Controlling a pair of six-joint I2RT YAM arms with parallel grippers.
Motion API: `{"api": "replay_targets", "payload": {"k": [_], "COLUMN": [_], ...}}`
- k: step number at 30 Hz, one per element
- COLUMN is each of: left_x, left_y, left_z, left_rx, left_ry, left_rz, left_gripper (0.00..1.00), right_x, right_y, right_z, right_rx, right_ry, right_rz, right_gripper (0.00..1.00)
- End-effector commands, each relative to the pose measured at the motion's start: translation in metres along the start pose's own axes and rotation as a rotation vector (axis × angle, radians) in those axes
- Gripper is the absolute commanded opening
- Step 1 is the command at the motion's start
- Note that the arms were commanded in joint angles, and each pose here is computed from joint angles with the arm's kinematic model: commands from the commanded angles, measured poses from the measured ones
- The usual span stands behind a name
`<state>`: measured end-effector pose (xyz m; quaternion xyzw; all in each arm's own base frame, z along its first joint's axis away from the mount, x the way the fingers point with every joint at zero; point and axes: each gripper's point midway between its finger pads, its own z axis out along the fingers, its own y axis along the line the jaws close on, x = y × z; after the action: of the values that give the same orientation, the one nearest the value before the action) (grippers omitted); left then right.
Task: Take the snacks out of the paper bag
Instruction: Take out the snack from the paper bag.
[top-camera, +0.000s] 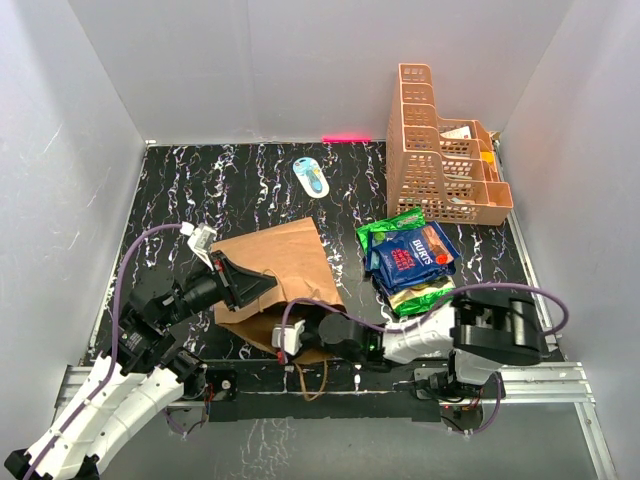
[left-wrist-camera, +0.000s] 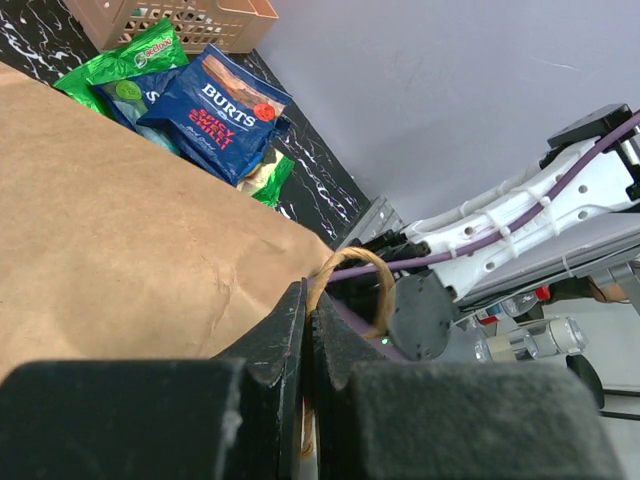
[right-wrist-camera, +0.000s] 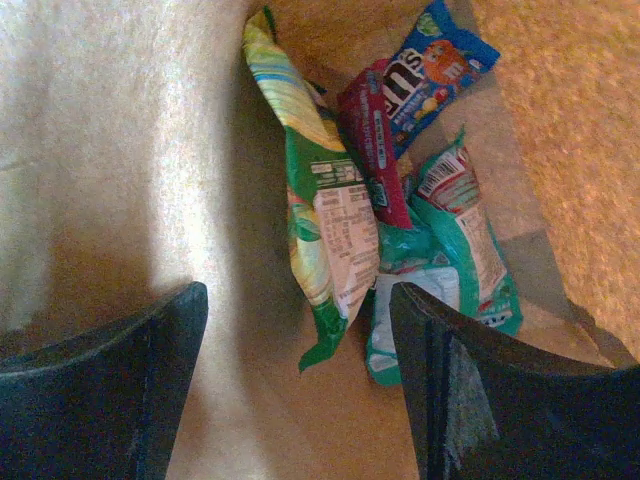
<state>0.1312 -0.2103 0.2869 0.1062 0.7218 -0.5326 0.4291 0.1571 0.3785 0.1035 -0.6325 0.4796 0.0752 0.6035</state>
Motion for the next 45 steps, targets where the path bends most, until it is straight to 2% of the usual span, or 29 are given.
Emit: {"api": "replay_targets", "payload": {"k": [1,8,14,17,21,27,33,37,45], "left_x": [-0.017,-0.018,-0.023,-0.032,-0.041,-0.064,-0.069,-0.072,-0.07], "left_y": [-0.014,-0.016,-0.014,0.0,0.015,-0.006,-0.022,-0.025,-0.03], "left_z": [-0.005,-0.006,-0.009,-0.014,-0.018,-0.002,0.011,0.007,0.004], "left_rx": [0.021,0.025,0.0,-0.097,-0.188,-0.086,-0.005,-0.003,0.014], "left_ry": [-0.042,-0.046,-0.075,-0.125,-0.181,-0.228,-0.2,-0.212,-0.201], "left_rz": [0.04,0.039,0.037,0.026,0.021,0.064,0.082,0.091,0.1], "left_gripper": [0.0,0.0,0.0,0.0,0.0,0.0,0.0,0.0,0.0], "right_x": [-0.018,-0.004,0.009,0.012,-0.001,-0.025,-0.045,-0.055,-0.05], "right_y": [-0.025,-0.028,-0.043,-0.05,-0.051,-0.027,-0.011,-0.006,-0.033], "right_z": [0.03,0.06,0.066,0.056,0.026,-0.015,-0.026,-0.021,0.025], "right_rx": [0.089,0.098,0.15,0.166,0.116,-0.049,-0.077,-0.031,0.136], "right_ry": [-0.035,0.022,0.064,0.075,0.01,-0.075,-0.119,-0.136,-0.033], "right_rz": [-0.065,-0.145,-0.152,-0.168,-0.179,-0.218,-0.214,-0.207,-0.234], "right_gripper": [0.77,0.77,0.71,0.72,0.75,0.79,0.78,0.76,0.74]}}
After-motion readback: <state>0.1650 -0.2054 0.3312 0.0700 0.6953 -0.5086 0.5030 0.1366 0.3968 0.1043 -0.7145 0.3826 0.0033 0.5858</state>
